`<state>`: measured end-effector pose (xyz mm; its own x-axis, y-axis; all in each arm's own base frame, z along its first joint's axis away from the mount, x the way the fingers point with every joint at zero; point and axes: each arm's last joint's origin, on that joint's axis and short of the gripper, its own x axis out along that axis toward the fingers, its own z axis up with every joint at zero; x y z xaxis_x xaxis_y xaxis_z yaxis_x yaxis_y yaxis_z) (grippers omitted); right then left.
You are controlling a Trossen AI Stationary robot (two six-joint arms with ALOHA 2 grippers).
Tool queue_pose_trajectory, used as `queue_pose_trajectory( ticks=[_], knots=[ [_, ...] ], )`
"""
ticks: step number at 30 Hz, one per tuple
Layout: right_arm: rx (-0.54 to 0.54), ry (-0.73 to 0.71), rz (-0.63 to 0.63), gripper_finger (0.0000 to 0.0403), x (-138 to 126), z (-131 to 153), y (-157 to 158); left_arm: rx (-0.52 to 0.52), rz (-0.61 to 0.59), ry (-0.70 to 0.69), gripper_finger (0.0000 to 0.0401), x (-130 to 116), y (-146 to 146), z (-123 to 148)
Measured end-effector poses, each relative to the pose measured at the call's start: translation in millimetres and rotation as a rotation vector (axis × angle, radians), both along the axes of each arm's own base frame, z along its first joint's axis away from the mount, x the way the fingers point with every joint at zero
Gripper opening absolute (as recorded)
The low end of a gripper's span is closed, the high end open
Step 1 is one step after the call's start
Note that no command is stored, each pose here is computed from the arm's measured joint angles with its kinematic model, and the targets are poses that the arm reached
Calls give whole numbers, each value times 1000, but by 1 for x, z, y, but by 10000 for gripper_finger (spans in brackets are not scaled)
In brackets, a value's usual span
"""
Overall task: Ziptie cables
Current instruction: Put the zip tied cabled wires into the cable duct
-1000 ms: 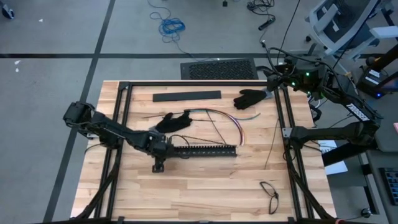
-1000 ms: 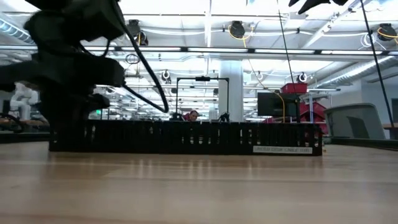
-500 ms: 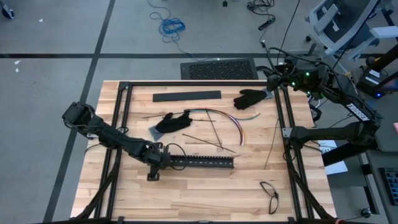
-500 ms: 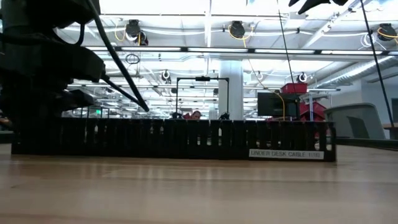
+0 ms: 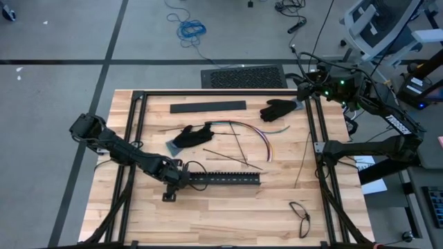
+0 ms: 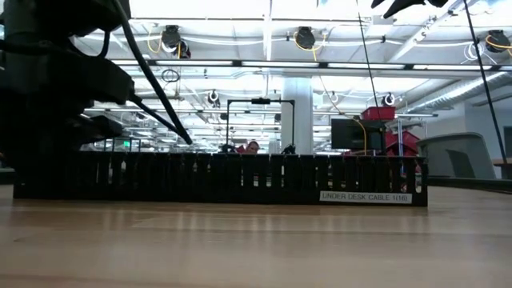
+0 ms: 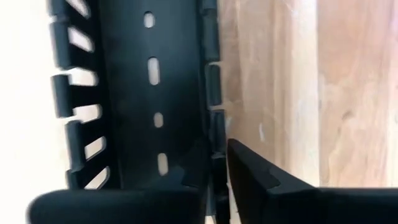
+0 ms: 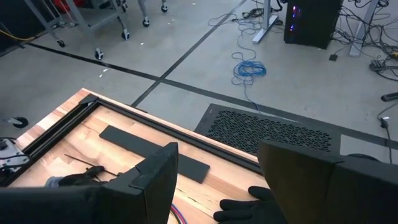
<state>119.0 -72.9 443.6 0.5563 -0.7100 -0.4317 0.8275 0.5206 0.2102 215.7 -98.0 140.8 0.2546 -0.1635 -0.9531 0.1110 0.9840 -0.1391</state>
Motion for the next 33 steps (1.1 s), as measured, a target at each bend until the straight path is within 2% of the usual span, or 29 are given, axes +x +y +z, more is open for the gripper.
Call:
queue_pose_trajectory(
  ticks=[10, 20, 24, 30, 33],
  knots=[
    [-4, 5, 3, 217, 0, 0, 0, -22, -14, -26, 148, 10, -5, 14],
    [-4, 5, 3, 217, 0, 0, 0, -29, -98, 16, 199, 17, -10, 40],
    [-4, 5, 3, 217, 0, 0, 0, 1, -109, 86, 218, 14, -8, 50],
    [-5, 5, 3, 217, 0, 0, 0, 62, -196, 200, 247, 10, -6, 75],
    [-5, 7, 8, 217, 0, 0, 0, 147, -267, 183, 261, 13, -3, 96]
  ],
)
